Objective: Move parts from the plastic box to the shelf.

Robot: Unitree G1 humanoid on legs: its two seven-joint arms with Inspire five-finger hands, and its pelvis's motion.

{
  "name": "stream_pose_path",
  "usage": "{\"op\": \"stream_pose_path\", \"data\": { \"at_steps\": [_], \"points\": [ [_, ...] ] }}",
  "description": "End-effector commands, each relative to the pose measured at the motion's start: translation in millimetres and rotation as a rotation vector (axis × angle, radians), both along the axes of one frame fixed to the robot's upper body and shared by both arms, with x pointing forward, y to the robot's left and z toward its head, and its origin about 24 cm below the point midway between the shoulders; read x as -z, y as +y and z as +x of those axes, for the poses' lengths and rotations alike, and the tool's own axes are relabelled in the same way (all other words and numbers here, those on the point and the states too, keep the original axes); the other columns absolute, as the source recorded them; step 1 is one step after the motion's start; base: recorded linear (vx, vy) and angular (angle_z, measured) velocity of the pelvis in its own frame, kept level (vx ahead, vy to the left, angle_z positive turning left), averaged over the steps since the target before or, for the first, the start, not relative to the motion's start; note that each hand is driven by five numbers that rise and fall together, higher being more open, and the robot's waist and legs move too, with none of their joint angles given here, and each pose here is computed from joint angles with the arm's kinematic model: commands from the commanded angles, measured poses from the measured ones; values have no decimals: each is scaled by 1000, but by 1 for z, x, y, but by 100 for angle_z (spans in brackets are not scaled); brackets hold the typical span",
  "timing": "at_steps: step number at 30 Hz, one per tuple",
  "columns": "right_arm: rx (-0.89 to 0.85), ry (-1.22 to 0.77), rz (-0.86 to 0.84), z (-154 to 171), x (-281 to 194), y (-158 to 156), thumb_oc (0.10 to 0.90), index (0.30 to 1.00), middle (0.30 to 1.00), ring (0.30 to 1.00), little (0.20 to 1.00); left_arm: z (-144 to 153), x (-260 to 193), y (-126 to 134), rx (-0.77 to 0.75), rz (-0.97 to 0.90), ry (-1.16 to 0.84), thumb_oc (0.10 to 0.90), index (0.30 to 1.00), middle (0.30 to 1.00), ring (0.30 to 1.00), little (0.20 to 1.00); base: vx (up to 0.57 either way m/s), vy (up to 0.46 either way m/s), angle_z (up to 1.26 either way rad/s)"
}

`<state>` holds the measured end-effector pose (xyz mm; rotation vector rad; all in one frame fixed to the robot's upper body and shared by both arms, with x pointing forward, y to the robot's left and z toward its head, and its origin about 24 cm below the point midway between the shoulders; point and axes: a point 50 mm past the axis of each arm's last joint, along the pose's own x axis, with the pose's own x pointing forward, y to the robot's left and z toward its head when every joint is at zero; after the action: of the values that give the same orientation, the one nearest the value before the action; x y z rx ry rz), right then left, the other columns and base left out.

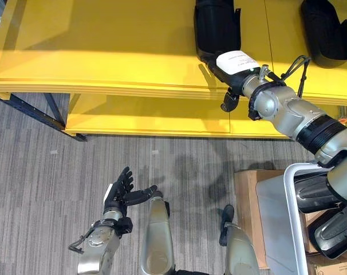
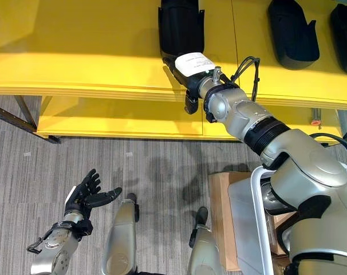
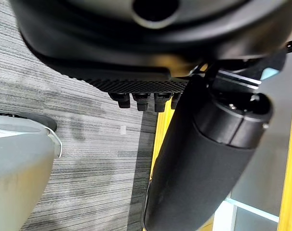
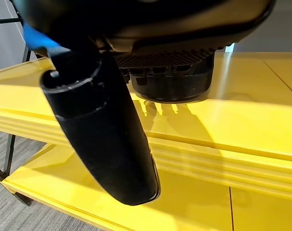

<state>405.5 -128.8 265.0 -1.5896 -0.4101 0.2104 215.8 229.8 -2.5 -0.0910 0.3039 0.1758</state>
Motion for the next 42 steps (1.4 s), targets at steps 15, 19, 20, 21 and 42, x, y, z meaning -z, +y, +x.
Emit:
{"op": "stream_pose_path", "data": {
  "at_steps": [15,19,20,21,42],
  "points": [
    [-10,-283,-14,-8,-91,19,900,1000,1000,1000,1000,-6,-31,-6,-23,-30,-202,900,1000,1000,1000,1000,0,0,0],
    [10,-298,-21,-7,-96,17,900,1000,1000,1000,1000,-6,-31,-6,-21,-29,-203,900,1000,1000,1000,1000,0,0,0],
    [13,-302,-19,-7,-97,17,900,1000,1000,1000,1000,-6,-31,-6,-22,-30,-203,900,1000,1000,1000,1000,0,0,0],
    [15,-304,-19,-7,-98,16,900,1000,1000,1000,1000,-7,-31,-6,-22,-29,-202,900,1000,1000,1000,1000,0,0,0],
    [-136,-205,92,-23,-56,13,900,1000,1000,1000,1000,-3,-32,-3,-49,-21,-210,900,1000,1000,1000,1000,-1,-1,0]
  ]
}}
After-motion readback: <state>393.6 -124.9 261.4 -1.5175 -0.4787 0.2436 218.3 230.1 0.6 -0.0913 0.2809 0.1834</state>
